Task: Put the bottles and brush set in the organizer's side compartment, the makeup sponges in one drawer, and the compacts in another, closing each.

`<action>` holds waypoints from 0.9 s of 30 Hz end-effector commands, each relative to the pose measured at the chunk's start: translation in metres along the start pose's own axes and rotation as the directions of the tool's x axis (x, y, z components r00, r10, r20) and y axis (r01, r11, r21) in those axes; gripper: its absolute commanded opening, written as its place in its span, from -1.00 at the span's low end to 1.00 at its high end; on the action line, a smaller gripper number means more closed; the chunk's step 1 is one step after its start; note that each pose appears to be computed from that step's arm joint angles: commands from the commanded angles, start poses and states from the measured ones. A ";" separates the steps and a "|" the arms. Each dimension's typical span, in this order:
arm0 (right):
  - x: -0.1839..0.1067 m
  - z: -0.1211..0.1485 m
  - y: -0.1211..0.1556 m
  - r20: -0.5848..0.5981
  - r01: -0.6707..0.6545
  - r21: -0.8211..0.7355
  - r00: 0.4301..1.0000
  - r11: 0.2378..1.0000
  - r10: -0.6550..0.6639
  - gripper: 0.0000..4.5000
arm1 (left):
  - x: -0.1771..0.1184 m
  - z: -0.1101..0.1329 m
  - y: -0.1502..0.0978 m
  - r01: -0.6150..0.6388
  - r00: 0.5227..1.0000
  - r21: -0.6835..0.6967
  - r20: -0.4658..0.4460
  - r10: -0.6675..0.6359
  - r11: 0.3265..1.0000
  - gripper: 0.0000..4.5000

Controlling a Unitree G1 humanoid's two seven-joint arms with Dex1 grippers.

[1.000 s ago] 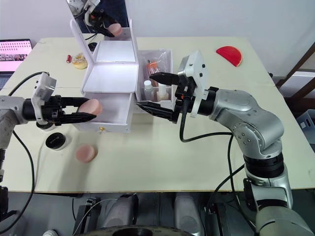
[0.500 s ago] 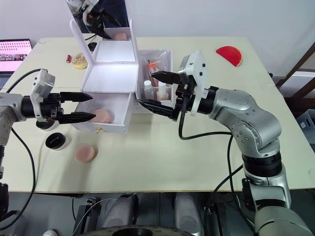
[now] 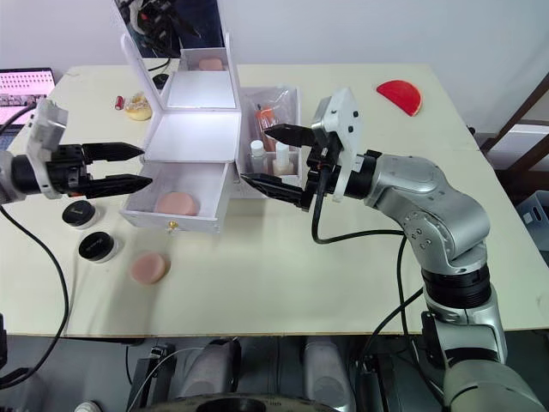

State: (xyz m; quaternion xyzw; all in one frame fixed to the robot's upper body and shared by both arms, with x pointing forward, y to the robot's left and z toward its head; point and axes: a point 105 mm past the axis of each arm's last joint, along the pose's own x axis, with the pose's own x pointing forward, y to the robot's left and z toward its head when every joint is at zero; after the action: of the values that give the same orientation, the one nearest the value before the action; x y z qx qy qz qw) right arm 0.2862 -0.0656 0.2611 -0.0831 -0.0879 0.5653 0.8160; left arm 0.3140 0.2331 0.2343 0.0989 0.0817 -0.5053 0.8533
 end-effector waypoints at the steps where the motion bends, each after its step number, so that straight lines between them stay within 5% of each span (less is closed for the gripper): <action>1: -0.001 0.010 0.000 0.033 0.006 -0.041 0.999 0.999 -0.005 1.00 | 0.005 0.021 -0.008 0.038 0.999 0.099 0.001 -0.039 0.994 0.99; 4: -0.001 0.009 0.000 0.032 0.006 -0.039 0.999 0.999 -0.005 1.00 | 0.013 0.023 -0.017 0.115 0.993 0.115 -0.028 -0.112 0.987 0.64; 11: -0.001 0.007 0.001 0.028 0.012 -0.036 1.000 0.999 -0.011 1.00 | 0.037 0.019 -0.029 0.272 0.957 0.133 -0.137 -0.254 0.953 -0.99; 27: -0.001 0.002 0.008 0.023 0.035 -0.016 0.999 0.999 -0.035 1.00 | 0.076 0.005 -0.042 0.481 0.823 0.195 -0.437 -0.364 0.855 -0.99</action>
State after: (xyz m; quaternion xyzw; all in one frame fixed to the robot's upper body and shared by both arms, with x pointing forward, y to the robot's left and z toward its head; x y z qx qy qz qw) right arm 0.2868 -0.0670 0.2499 -0.0747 -0.0738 0.5476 0.8301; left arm 0.3131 0.1494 0.2076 0.2749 0.2062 -0.6606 0.6674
